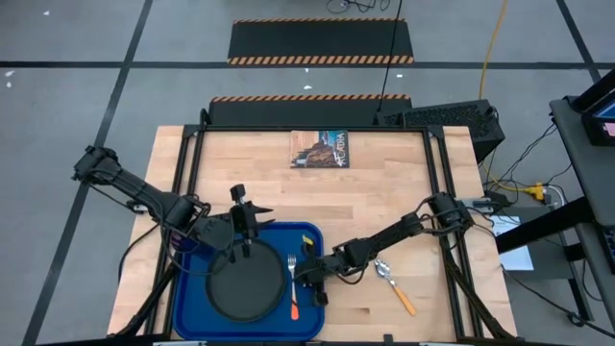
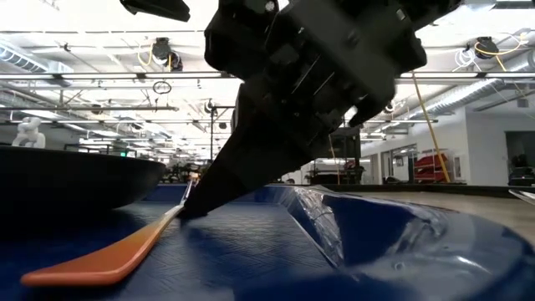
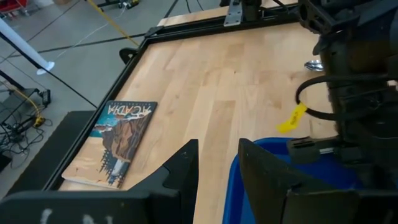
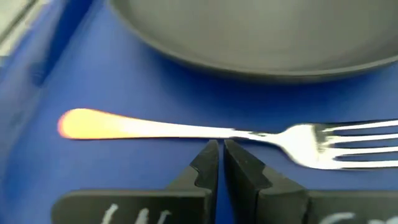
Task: Pick and place plate/cup/fork/spoon on tray
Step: Put the orange fork on the blue serving tray to the right of the black plate
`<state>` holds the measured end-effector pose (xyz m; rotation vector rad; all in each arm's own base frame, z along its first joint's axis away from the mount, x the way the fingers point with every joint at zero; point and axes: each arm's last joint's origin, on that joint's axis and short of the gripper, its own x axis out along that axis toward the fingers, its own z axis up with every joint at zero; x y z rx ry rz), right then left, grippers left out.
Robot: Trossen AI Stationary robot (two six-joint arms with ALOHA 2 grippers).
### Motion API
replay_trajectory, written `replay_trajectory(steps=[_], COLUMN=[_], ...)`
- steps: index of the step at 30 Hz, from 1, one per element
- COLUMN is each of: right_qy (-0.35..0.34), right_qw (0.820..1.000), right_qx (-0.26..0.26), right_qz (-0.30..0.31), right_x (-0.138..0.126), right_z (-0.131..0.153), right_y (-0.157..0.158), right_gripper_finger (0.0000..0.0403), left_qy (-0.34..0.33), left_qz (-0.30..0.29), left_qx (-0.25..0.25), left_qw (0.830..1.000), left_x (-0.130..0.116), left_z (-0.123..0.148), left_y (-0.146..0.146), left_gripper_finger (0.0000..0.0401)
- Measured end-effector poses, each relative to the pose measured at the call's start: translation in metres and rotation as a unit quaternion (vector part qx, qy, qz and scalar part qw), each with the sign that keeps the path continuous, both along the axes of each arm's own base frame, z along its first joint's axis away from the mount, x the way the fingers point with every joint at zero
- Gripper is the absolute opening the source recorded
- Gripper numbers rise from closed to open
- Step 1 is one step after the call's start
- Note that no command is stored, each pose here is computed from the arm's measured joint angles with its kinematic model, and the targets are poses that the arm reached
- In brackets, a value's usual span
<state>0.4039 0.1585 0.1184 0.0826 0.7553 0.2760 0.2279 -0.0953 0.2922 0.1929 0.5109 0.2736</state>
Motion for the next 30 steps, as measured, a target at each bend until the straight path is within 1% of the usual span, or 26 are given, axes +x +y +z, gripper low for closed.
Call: replay_trajectory(steps=[4, 8, 13, 19, 25, 30], right_qy=[-0.002, -0.03, -0.043, -0.045, -0.048, -0.046], right_qw=[1.0, 0.999, 0.999, 0.999, 0.998, 0.998], right_qx=[0.02, 0.03, 0.017, 0.011, -0.01, -0.008], right_qz=[0.012, 0.016, 0.0, -0.007, -0.037, -0.05], right_x=[-0.003, -0.002, 0.0, 0.004, 0.005, 0.007], right_z=[0.001, 0.006, 0.006, -0.008, -0.008, -0.008], right_y=[0.01, 0.016, 0.015, 0.014, 0.009, 0.002], right_gripper_finger=[0.0015, 0.0015, 0.0015, 0.0015, 0.0015, 0.0015], left_qy=[0.0, 0.0, -0.001, -0.001, 0.001, 0.002], left_qz=[0.0, 0.0, 0.001, 0.001, 0.0, 0.0], left_qx=[0.0, 0.0, -0.002, -0.004, -0.002, -0.001], left_qw=[1.0, 1.0, 1.0, 1.0, 1.0, 1.0], left_x=[0.0, 0.0, 0.0, 0.0, 0.0, 0.0], left_z=[0.0, 0.0, 0.0, 0.0, 0.0, 0.0], left_y=[0.0, 0.0, 0.0, 0.0, 0.0, 0.0], left_gripper_finger=[0.0118, 0.0118, 0.0118, 0.0118, 0.0118, 0.0118])
